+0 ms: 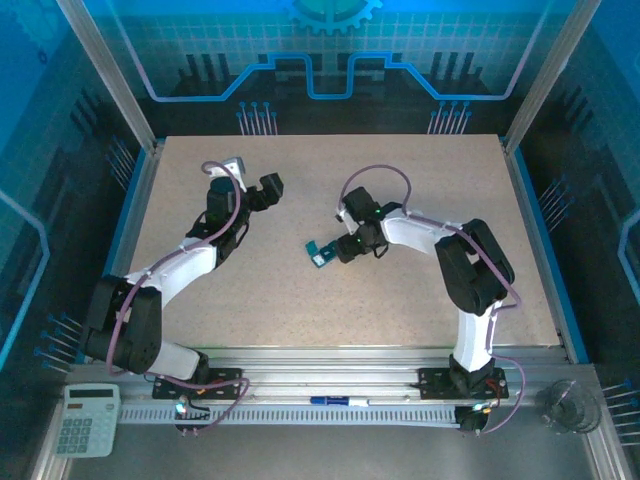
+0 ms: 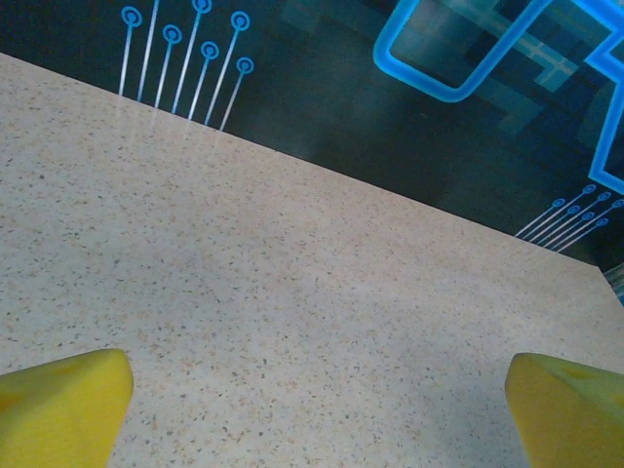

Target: Sort the pills into containers

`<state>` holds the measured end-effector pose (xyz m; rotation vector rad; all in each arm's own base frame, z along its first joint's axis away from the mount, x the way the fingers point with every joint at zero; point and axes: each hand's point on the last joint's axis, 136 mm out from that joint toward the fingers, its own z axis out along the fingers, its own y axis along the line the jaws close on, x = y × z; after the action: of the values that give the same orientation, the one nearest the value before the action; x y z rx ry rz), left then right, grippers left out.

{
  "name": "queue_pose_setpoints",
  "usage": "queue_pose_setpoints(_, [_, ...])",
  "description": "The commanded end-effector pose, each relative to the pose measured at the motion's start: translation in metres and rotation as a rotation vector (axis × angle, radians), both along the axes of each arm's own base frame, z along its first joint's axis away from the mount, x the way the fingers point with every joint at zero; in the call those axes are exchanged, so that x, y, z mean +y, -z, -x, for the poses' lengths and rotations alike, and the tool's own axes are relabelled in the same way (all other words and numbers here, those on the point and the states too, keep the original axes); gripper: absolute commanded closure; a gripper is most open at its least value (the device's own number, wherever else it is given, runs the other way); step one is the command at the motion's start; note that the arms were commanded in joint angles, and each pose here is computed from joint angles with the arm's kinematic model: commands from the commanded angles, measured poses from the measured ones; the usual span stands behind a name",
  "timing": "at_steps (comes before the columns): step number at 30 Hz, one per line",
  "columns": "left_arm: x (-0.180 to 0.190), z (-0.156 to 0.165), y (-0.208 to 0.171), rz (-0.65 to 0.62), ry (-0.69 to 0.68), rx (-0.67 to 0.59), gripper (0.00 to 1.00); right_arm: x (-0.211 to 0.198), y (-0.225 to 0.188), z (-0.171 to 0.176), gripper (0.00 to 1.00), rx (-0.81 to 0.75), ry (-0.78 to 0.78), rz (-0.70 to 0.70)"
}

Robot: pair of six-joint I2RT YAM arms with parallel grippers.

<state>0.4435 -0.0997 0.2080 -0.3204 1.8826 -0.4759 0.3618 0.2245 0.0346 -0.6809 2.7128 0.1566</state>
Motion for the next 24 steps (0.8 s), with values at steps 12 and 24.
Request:
queue_pose_setpoints(12, [-0.039, 0.004, 0.023, 0.007, 0.245, 0.108, 0.06, 0.017, -0.029, -0.008, 0.25, 0.084, 0.085, -0.2])
queue_pose_setpoints(24, [-0.059, 0.01, 0.083, 0.036, 0.344, 0.385, 1.0, 0.024, -0.013, -0.009, 0.25, 0.144, 0.088, -0.241])
